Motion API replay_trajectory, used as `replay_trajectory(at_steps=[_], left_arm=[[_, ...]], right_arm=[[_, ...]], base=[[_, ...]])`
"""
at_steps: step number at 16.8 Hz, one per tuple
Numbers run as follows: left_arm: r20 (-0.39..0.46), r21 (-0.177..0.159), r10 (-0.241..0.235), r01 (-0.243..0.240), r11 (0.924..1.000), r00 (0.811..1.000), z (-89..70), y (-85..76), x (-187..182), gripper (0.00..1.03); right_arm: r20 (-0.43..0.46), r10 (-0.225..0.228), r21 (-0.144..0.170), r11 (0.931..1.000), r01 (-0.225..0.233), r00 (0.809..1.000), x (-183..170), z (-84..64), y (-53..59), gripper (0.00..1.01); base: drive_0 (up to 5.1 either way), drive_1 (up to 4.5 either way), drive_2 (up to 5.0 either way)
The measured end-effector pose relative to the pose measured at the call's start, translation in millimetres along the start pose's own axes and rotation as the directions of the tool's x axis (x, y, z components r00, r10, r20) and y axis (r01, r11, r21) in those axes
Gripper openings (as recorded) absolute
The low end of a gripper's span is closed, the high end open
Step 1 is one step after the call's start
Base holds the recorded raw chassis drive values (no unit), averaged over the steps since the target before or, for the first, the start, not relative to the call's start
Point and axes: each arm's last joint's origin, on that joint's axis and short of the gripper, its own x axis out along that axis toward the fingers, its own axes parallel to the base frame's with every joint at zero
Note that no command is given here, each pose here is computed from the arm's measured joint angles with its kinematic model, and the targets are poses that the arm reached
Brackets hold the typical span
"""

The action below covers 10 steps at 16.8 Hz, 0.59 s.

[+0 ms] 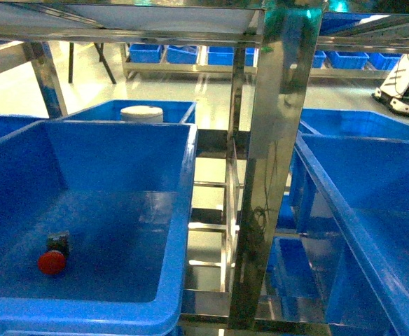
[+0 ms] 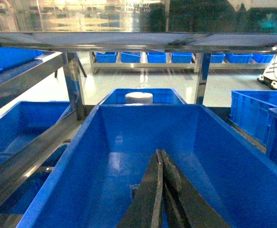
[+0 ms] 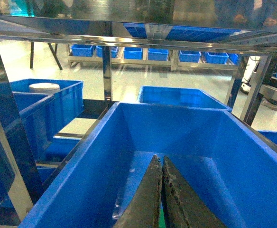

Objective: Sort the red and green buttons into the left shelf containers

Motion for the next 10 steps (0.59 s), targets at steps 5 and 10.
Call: replay_trajectory(at_steps=[5,10], left_arm=[[0.002,-0.001,0.000,0.000,1.0000,1.000,-10.0,0.0,0.0,0.02],[0.000,-0.001,0.000,0.000,1.0000,1.000,-10.2,0.0,0.0,0.15]], right_arm=[[0.000,-0.001,0.000,1.0000,0.001,1.000,0.0,0.0,0.0,0.02],[0.000,-0.001,0.000,1.0000,0.001,1.000,0.0,0.0,0.0,0.16]], base=[[0.0,0.00,0.0],[0.0,0.00,0.0]])
